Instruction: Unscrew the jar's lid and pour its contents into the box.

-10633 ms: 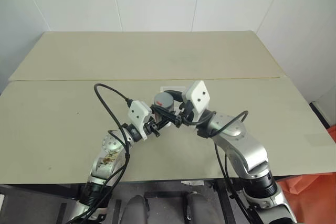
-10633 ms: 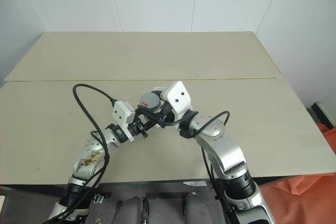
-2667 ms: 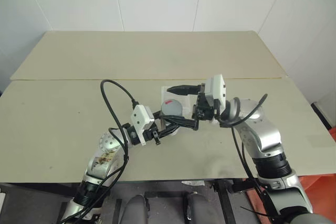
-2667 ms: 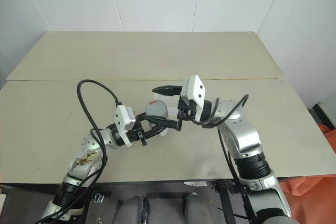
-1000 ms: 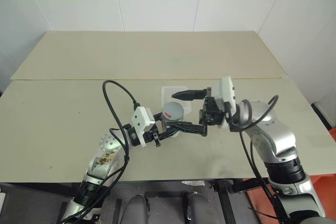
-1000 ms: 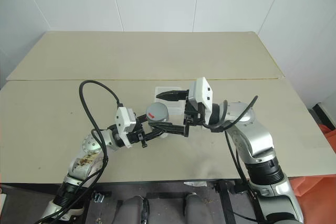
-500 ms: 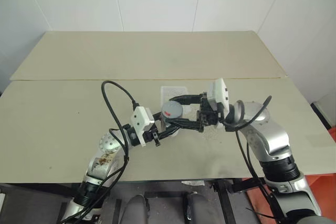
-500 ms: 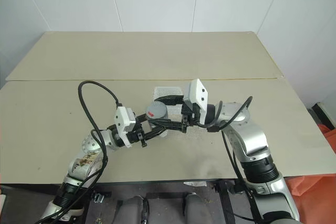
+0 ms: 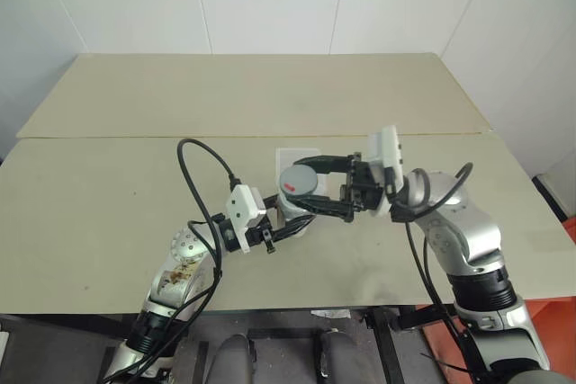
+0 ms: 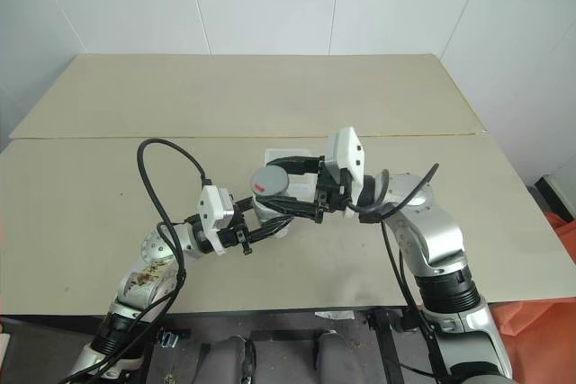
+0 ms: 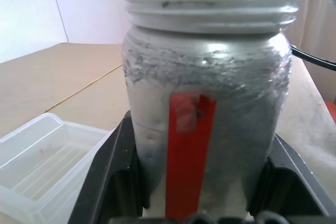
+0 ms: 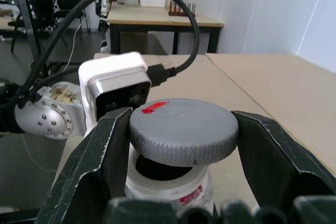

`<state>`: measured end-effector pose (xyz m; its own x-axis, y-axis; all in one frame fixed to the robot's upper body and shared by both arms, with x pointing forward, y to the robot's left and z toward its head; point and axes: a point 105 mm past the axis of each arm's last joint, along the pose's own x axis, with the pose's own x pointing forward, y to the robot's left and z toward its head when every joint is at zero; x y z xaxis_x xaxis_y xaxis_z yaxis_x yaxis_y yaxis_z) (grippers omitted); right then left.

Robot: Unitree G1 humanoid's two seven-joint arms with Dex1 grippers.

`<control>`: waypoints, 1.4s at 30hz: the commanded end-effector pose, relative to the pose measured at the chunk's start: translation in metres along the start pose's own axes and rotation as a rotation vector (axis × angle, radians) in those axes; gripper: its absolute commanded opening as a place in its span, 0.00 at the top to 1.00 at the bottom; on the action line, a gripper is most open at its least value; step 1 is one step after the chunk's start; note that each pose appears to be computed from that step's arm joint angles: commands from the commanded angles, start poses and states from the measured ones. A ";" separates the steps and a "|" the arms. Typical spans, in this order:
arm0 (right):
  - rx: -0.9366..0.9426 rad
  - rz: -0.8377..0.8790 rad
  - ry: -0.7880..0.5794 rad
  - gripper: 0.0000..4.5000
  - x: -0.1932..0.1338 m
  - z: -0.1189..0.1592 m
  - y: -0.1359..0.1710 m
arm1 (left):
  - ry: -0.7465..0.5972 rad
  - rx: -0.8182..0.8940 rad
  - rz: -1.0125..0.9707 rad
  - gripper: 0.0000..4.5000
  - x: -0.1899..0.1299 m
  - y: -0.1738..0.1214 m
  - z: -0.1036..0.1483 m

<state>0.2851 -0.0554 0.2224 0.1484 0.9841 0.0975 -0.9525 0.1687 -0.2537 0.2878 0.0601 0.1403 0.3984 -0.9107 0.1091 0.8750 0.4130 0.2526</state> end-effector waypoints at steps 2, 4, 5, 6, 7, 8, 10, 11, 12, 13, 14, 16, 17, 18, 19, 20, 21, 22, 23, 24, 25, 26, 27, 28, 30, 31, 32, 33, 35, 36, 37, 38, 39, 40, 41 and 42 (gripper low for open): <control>-0.039 0.002 -0.036 0.26 -0.002 0.017 -0.002 | -0.024 0.029 -0.007 0.56 0.002 -0.001 0.006; -0.035 -0.021 -0.047 0.26 -0.001 0.018 -0.006 | -0.025 0.030 -0.005 0.56 0.001 -0.001 0.006; -0.037 -0.052 -0.059 0.26 -0.001 0.019 -0.010 | -0.024 0.031 -0.002 0.56 0.001 -0.002 0.005; -0.039 -0.115 -0.061 0.26 0.001 0.019 -0.022 | -0.014 0.035 0.006 0.56 -0.002 -0.001 0.004; -0.039 -0.160 -0.062 0.26 0.003 0.018 -0.030 | -0.007 0.038 0.012 0.56 -0.004 -0.001 0.003; -0.039 -0.221 -0.050 0.26 0.004 0.015 -0.043 | 0.001 0.036 0.018 0.56 -0.008 -0.001 0.003; -0.036 -0.291 -0.026 0.26 0.006 0.010 -0.058 | 0.008 0.033 0.024 0.56 -0.011 -0.001 0.002; -0.038 -0.330 -0.008 0.26 0.007 0.004 -0.067 | 0.012 0.034 0.029 0.56 -0.014 -0.002 0.003; -0.040 -0.352 0.003 0.26 0.007 0.001 -0.072 | 0.014 0.035 0.033 0.56 -0.016 -0.002 0.004; -0.052 -0.378 0.037 0.26 0.009 -0.007 -0.078 | 0.016 0.035 0.043 0.56 -0.019 -0.001 0.005; -0.063 -0.393 0.061 0.26 0.011 -0.013 -0.083 | 0.017 0.035 0.050 0.56 -0.020 -0.001 0.006; -0.045 -0.425 0.106 0.26 0.017 -0.030 -0.092 | 0.022 0.037 0.070 0.56 -0.025 0.001 0.009; -0.045 -0.429 0.125 0.26 0.020 -0.037 -0.094 | 0.026 0.040 0.077 0.56 -0.027 0.001 0.009; -0.048 -0.430 0.139 0.26 0.022 -0.042 -0.095 | 0.029 0.041 0.082 0.56 -0.028 0.002 0.010; -0.060 -0.425 0.170 0.26 0.024 -0.049 -0.095 | 0.032 0.042 0.087 0.56 -0.029 0.002 0.010; -0.090 -0.424 0.212 0.26 0.026 -0.057 -0.096 | 0.035 0.044 0.092 0.56 -0.029 0.002 0.010; -0.078 -0.420 0.238 0.26 0.026 -0.064 -0.096 | 0.035 0.045 0.098 0.56 -0.030 0.002 0.010; -0.067 -0.417 0.253 0.26 0.026 -0.069 -0.096 | 0.035 0.045 0.102 0.56 -0.030 0.002 0.011; -0.066 -0.441 0.252 0.26 0.025 -0.071 -0.099 | 0.035 0.044 0.110 0.56 -0.031 0.003 0.011; -0.050 -0.456 0.241 0.26 0.024 -0.071 -0.102 | 0.035 0.043 0.116 0.56 -0.032 0.003 0.011; -0.038 -0.465 0.226 0.26 0.022 -0.070 -0.103 | 0.035 0.040 0.121 0.56 -0.032 0.003 0.011; -0.029 -0.485 0.201 0.26 0.021 -0.067 -0.106 | 0.033 0.035 0.129 0.56 -0.033 0.004 0.011; -0.015 -0.499 0.178 0.26 0.019 -0.063 -0.109 | 0.033 0.032 0.135 0.56 -0.034 0.004 0.011; -0.004 -0.502 0.157 0.26 0.017 -0.059 -0.110 | 0.035 0.029 0.138 0.56 -0.034 0.004 0.010; -0.030 -0.510 0.131 0.26 0.012 -0.051 -0.110 | 0.040 0.027 0.144 0.56 -0.036 0.004 0.009; -0.038 -0.514 0.122 0.26 0.009 -0.048 -0.110 | 0.041 0.027 0.146 0.56 -0.037 0.004 0.008; -0.043 -0.533 0.113 0.26 0.003 -0.044 -0.110 | 0.042 0.026 0.150 0.56 -0.037 0.004 0.008; -0.044 -0.550 0.111 0.26 -0.003 -0.042 -0.110 | 0.042 0.025 0.152 0.56 -0.038 0.005 0.008; -0.040 -0.593 0.139 0.26 -0.022 -0.043 -0.109 | 0.043 0.030 0.154 0.56 -0.037 0.007 0.008; -0.051 -0.614 0.169 0.26 -0.033 -0.047 -0.108 | 0.044 0.035 0.156 0.56 -0.036 0.009 0.008; -0.052 -0.641 0.205 0.26 -0.047 -0.051 -0.106 | 0.048 0.047 0.163 0.56 -0.035 0.012 0.008; -0.053 -0.664 0.245 0.26 -0.062 -0.057 -0.104 | 0.051 0.056 0.172 0.56 -0.034 0.016 0.008; -0.050 -0.684 0.277 0.26 -0.076 -0.061 -0.101 | 0.055 0.062 0.180 0.56 -0.034 0.020 0.008; -0.036 -0.709 0.308 0.26 -0.090 -0.066 -0.098 | 0.058 0.069 0.185 0.56 -0.034 0.024 0.008; -0.029 -0.723 0.340 0.26 -0.101 -0.070 -0.095 | 0.059 0.074 0.187 0.56 -0.034 0.028 0.008; -0.025 -0.732 0.363 0.26 -0.109 -0.073 -0.093 | 0.059 0.077 0.187 0.56 -0.034 0.030 0.008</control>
<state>0.3790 -0.1698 0.1422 0.8018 0.5838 -0.1276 -0.5967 0.7704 -0.2247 0.2970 0.1029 0.1417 0.5763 -0.8140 0.0726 0.7745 0.5723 0.2693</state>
